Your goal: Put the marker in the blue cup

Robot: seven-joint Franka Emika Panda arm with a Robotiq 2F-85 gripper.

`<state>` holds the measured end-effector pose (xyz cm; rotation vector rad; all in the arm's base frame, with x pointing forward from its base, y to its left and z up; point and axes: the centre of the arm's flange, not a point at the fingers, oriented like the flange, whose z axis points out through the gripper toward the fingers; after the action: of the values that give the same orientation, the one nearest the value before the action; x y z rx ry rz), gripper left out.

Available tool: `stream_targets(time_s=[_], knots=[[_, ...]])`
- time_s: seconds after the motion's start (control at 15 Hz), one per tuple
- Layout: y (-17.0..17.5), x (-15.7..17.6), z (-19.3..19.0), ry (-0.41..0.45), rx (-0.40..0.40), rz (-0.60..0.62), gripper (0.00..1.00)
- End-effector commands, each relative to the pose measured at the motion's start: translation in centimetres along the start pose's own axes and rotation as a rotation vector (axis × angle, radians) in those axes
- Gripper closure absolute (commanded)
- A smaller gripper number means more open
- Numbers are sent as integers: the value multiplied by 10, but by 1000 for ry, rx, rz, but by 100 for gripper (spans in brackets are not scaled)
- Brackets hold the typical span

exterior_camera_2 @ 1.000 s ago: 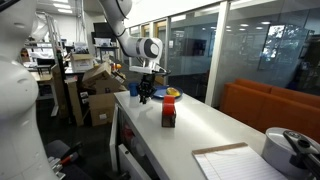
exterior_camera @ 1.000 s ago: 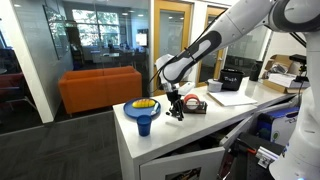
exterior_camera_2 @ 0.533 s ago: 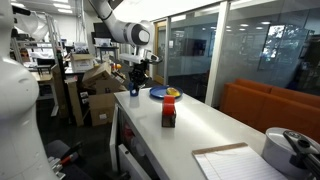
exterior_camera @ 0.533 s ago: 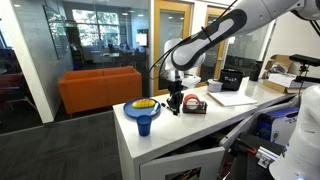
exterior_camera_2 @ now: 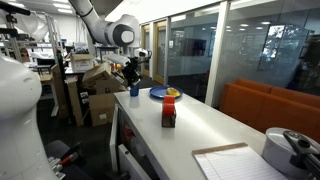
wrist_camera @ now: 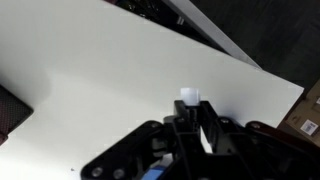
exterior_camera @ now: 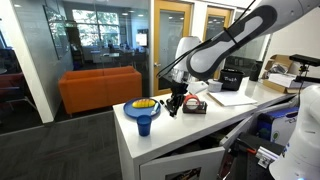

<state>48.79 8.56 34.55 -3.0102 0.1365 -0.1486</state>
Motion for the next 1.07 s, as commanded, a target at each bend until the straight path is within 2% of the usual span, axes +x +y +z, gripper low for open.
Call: stream_targets(time_s=[0.0,0.67,1.0], knots=[[-11,-21,-5,89,17,18,95],[-51,-27,-22,238,49,20,95],[-71,-14,-5,249,23,43,95]])
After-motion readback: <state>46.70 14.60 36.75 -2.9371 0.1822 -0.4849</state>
